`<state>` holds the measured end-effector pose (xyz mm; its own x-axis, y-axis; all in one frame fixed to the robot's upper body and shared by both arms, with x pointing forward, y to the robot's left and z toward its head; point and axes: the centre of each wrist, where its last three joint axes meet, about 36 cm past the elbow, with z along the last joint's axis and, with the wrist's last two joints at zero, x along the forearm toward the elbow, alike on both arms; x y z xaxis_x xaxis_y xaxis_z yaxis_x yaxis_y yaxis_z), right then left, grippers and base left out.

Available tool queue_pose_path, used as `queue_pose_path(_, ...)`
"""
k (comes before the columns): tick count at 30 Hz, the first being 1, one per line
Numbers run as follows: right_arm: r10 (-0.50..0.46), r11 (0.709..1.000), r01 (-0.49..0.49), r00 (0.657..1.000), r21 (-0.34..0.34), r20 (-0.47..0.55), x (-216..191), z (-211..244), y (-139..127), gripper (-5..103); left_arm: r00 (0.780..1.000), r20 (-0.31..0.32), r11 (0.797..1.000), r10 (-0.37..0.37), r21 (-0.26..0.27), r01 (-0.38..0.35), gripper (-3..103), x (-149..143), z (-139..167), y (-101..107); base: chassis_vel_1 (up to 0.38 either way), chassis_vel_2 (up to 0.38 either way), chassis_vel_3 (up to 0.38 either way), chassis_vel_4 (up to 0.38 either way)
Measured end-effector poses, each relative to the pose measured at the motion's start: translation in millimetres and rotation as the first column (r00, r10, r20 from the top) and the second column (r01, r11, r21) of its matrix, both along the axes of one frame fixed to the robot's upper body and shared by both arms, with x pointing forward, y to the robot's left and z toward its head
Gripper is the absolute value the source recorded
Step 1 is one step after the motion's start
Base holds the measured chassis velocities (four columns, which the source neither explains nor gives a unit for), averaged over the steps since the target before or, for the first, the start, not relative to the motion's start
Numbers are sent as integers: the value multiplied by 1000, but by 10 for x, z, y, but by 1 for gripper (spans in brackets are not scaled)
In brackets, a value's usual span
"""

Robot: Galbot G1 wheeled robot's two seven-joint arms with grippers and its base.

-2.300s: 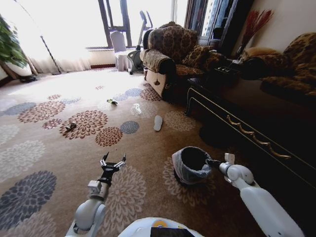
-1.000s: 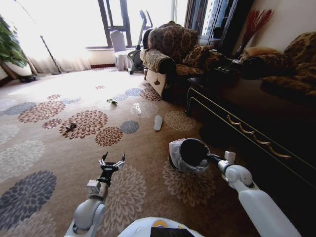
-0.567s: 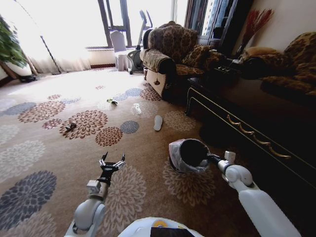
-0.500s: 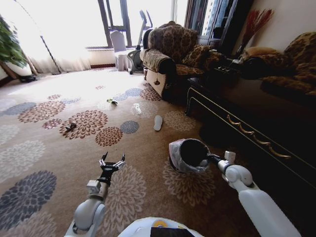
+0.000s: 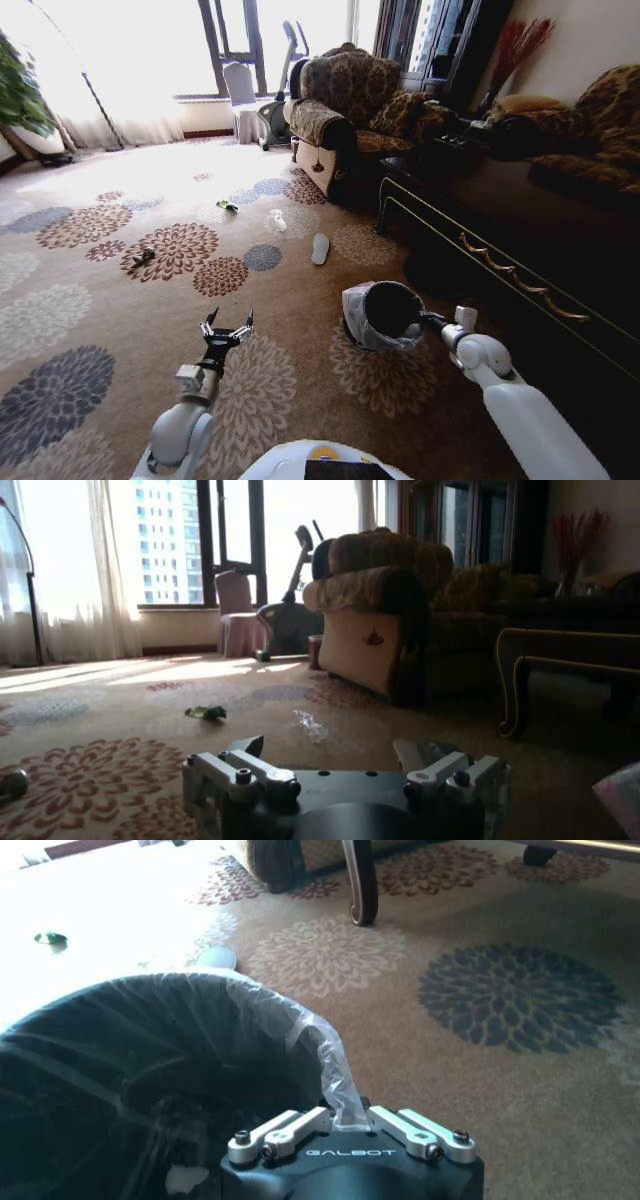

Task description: Pick up the trash from the ground and place it into the trash bin.

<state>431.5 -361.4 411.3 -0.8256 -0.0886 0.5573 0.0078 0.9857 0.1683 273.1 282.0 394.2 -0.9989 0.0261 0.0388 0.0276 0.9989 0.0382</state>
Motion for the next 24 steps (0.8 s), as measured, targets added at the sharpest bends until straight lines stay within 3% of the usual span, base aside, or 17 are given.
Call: queue_pose_path(24, 0, 1000, 0, 1000, 0, 0, 0, 0, 0, 0, 1000, 0, 1000, 0, 0, 0, 100, 0, 0, 0, 0, 0, 0, 0)
